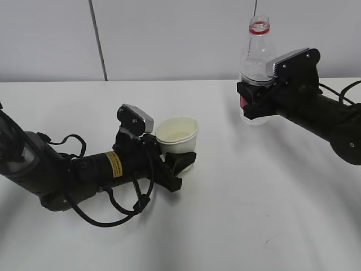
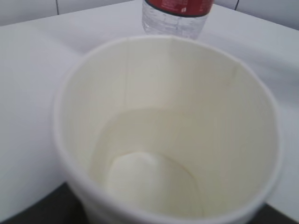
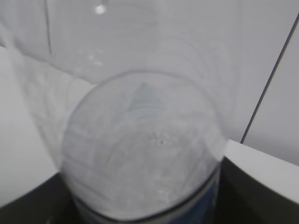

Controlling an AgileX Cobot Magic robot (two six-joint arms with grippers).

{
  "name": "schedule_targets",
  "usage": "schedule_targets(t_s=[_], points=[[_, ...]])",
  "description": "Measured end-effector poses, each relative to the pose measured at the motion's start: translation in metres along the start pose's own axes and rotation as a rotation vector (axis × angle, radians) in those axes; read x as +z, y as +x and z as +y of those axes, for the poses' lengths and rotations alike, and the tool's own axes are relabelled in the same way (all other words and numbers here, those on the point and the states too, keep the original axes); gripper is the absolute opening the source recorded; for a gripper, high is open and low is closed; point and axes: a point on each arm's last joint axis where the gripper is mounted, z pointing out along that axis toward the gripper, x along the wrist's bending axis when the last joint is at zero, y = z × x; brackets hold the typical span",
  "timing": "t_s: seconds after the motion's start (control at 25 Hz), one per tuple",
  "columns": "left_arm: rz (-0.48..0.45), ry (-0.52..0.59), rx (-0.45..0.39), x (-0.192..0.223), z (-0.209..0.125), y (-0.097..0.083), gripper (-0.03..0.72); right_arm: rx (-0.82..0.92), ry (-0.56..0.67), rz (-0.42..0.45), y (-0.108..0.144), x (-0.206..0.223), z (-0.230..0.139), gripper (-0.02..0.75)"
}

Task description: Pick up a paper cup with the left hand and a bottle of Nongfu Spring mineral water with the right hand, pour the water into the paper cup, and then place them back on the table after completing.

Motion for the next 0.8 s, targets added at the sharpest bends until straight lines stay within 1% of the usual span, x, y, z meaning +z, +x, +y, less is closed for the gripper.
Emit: schedule_targets(t_s=[0.12,0.28,0.4,0.56,0.8], points=[[0.032,-0.005,-0.006,-0.003,0.000,0.008,0.380,0.089,0.000,0.000,0.000,0.000,0.000,0.431],[0.088,-0.013,-0.019,-0.011,0.000,0.027,0.380,0.164,0.004,0.000,0.000,0.000,0.000,0.431],[0.129,-0.014,-0.021,-0.015,0.002,0.042,0.380,0.219,0.011,0.002,0.001,0.002,-0.008,0.431],[0.188,0.000,0.003,-0.020,0.005,0.063,0.380,0.249,0.050,0.006,0.004,0.005,-0.023,0.431],[0.265,-0.002,0.021,-0.026,0.013,0.092,0.380,0.259,0.072,0.009,0.006,0.006,-0.033,0.430]])
